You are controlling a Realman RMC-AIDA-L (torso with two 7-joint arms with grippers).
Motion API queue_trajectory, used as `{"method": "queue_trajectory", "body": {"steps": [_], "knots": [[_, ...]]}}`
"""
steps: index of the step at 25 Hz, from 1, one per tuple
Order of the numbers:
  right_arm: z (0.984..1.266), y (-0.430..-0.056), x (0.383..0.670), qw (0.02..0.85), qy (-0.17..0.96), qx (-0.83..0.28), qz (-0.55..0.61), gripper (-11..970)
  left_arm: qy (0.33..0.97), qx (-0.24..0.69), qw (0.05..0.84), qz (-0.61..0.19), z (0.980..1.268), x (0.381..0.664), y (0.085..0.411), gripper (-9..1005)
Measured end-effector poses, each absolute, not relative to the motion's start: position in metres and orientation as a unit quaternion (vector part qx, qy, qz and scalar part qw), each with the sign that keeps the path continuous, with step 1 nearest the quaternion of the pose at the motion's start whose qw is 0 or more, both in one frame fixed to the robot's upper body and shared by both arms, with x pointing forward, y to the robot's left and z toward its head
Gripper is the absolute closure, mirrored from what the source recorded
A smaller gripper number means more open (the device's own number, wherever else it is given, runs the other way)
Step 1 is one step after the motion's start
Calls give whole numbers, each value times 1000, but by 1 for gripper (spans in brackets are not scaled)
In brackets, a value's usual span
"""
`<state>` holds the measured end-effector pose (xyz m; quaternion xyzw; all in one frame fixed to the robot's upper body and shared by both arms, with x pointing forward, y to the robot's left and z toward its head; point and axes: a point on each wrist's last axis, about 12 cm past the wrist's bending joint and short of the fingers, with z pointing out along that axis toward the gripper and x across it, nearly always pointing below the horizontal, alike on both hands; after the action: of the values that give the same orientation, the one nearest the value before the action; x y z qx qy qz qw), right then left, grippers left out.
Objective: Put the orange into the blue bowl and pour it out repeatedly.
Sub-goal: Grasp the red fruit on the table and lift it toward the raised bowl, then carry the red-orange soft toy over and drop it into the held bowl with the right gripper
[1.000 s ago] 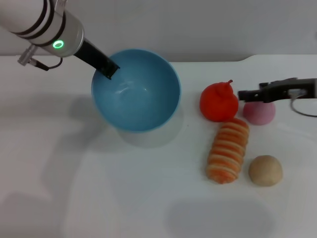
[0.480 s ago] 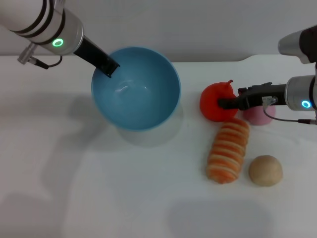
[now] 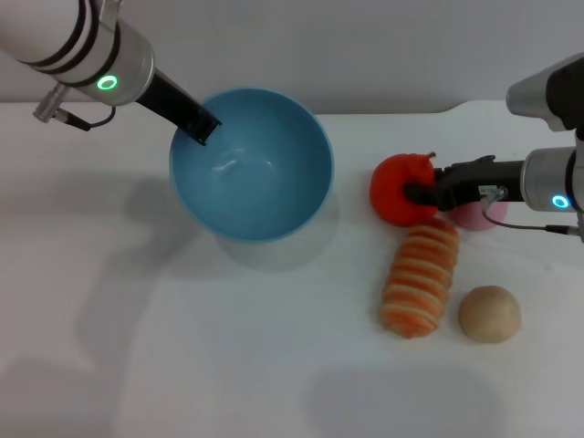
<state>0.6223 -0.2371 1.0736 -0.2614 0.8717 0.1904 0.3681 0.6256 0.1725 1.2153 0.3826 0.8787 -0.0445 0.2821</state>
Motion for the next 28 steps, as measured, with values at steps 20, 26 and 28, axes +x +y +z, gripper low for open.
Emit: {"method": "queue_trajectory", "body": {"steps": [20, 26, 28], "knots": [[1094, -254, 614, 446, 831, -258, 210, 828, 879, 379, 286, -44, 1212, 625, 175, 997], [1148, -258, 604, 506, 772, -294, 248, 879, 878, 389, 278, -42, 1212, 625, 170, 997], [1154, -256, 602, 510, 765, -301, 255, 894, 876, 399, 270, -41, 1212, 625, 164, 997]]}}
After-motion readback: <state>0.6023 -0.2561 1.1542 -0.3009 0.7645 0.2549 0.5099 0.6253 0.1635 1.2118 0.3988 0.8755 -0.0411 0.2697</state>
